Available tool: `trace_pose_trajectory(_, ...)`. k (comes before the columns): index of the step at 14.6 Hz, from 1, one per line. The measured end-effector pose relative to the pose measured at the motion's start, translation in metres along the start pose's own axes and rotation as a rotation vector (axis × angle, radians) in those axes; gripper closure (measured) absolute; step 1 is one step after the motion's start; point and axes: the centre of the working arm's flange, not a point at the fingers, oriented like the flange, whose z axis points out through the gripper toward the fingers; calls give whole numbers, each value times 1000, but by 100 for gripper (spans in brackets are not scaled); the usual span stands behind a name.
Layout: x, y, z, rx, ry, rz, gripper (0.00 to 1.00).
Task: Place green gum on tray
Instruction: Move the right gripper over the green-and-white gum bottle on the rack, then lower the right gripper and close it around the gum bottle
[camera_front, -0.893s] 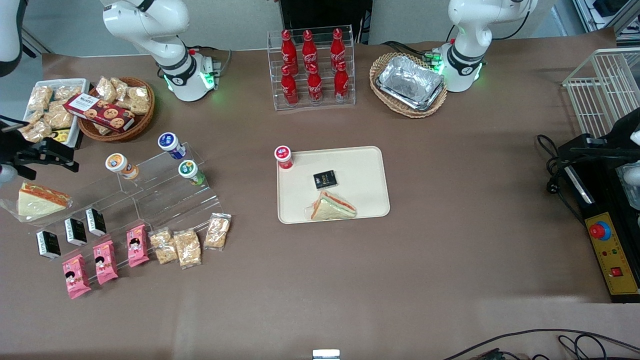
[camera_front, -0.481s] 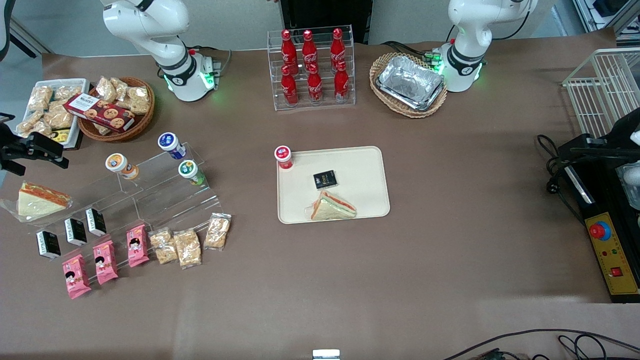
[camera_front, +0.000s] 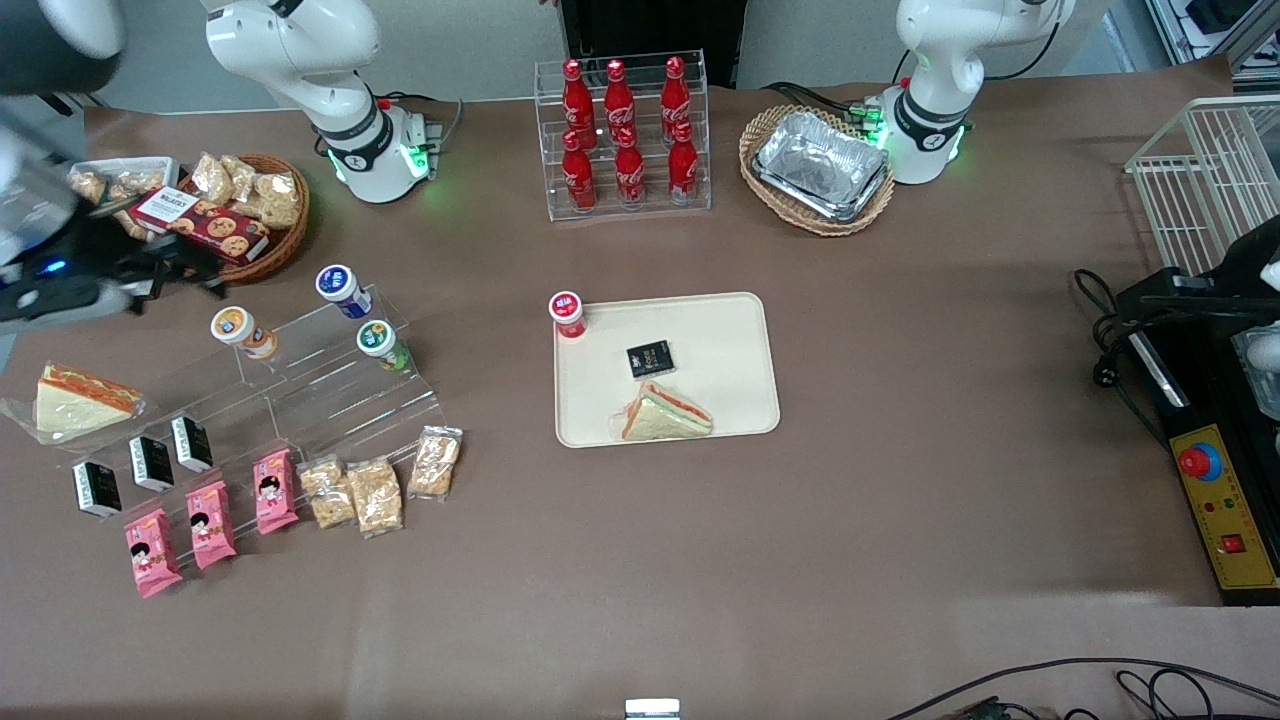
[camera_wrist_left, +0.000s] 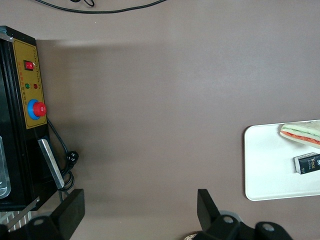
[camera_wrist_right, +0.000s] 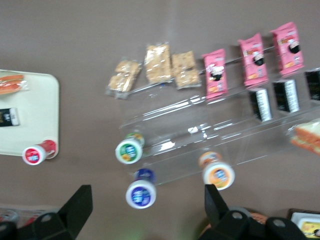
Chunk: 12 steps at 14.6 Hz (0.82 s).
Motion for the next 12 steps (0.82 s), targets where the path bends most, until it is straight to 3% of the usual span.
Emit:
trace_pose_trajectory(3, -31, -52, 12, -25, 32, 5, 0)
trace_pose_trajectory(7, -58, -54, 48, -37, 55, 17, 0)
trace_pose_trajectory(12, -52, -52, 156, -36, 105, 10, 0)
